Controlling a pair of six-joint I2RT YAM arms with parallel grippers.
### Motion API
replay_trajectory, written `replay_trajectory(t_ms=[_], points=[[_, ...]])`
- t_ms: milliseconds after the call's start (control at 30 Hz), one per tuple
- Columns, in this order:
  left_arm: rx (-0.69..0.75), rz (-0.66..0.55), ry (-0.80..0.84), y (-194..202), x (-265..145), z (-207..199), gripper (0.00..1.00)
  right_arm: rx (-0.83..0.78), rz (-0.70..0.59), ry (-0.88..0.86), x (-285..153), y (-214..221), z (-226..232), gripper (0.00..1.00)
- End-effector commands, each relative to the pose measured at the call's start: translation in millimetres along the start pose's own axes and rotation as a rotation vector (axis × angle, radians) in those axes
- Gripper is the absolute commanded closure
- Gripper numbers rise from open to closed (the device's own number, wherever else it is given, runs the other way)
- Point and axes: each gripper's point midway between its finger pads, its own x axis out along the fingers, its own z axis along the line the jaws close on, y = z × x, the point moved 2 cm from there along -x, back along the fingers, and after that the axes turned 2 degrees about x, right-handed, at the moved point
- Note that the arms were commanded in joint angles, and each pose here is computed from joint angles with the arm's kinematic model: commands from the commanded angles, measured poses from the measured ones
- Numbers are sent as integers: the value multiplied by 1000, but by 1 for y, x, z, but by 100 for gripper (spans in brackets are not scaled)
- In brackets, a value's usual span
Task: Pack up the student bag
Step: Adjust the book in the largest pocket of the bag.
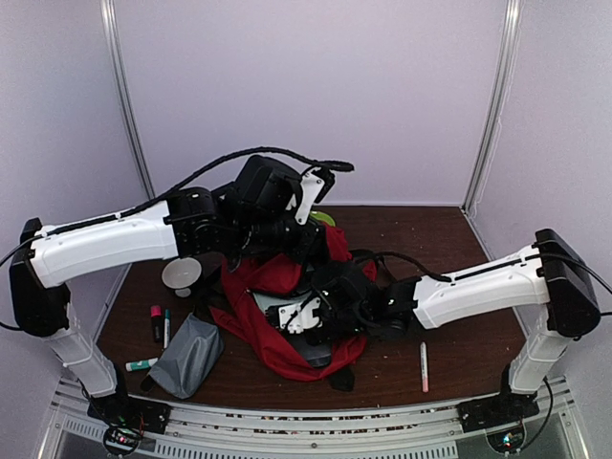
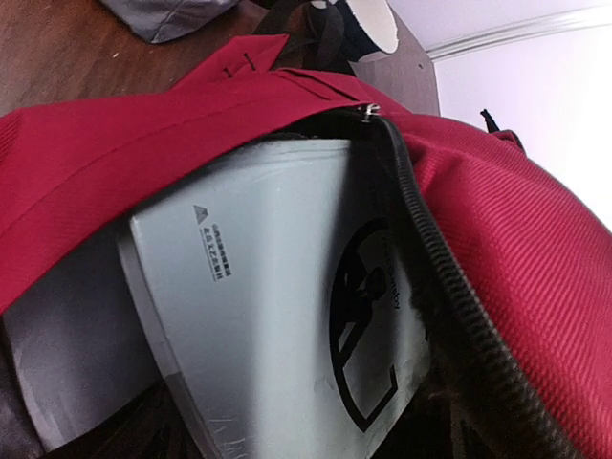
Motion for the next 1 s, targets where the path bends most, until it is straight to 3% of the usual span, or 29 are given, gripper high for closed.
replay_trajectory(t_ms=[0, 767, 967], points=[[-26, -113, 30, -30, -24, 2, 100, 91, -19, 112, 17, -12, -38, 2], [-20, -112, 21, -30, -30, 6, 100, 275, 56, 325, 64, 15, -75, 2], [-24, -105, -7, -26, -29, 10, 100, 263, 43, 228, 61, 15, -59, 2]])
